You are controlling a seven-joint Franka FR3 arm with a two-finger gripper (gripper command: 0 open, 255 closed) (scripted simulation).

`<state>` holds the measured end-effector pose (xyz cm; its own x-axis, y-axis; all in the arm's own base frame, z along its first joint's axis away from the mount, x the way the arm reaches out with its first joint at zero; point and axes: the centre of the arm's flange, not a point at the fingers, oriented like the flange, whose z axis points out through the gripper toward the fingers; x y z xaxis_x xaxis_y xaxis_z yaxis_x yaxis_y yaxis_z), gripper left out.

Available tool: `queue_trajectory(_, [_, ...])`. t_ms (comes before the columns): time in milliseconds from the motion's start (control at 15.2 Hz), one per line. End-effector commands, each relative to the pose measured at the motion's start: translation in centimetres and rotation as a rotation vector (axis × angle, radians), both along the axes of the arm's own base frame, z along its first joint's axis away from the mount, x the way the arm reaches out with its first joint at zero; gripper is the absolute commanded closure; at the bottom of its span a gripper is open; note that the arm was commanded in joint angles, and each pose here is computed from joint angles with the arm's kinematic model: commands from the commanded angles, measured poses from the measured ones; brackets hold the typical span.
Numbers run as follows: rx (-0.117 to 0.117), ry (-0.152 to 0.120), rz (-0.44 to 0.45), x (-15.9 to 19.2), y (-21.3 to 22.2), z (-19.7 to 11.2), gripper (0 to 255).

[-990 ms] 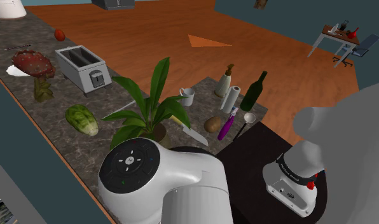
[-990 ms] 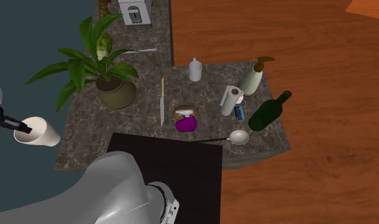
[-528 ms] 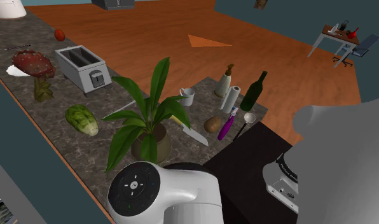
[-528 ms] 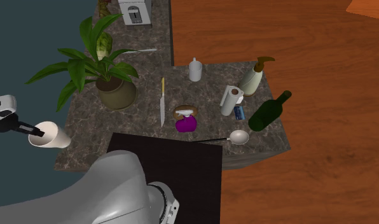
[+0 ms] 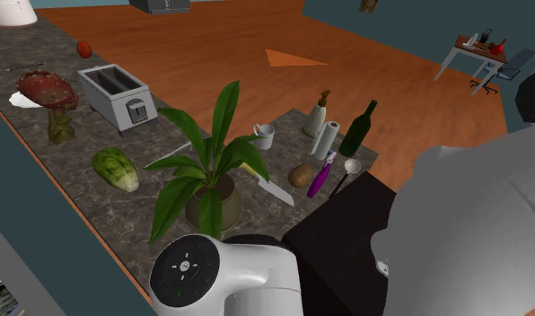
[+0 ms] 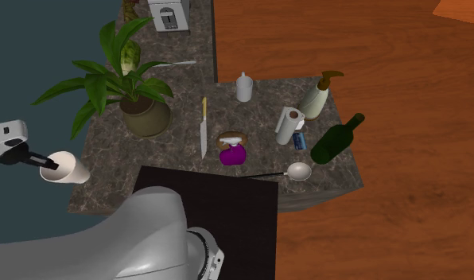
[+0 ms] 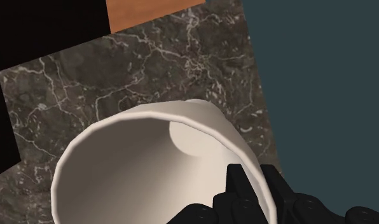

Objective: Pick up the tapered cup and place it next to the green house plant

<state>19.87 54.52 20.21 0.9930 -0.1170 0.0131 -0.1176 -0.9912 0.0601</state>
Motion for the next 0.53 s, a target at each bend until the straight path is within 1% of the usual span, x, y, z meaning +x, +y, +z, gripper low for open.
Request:
queue_trajectory(0, [-0.084, -0.011, -0.009, -0.12, -0.96, -6.38, 255])
queue_trajectory(66, [-0.084, -0.011, -0.009, -0.12, -0.96, -6.76, 255])
queue_trajectory(462, [-0.084, -0.011, -0.009, -0.12, -0.96, -6.76, 255])
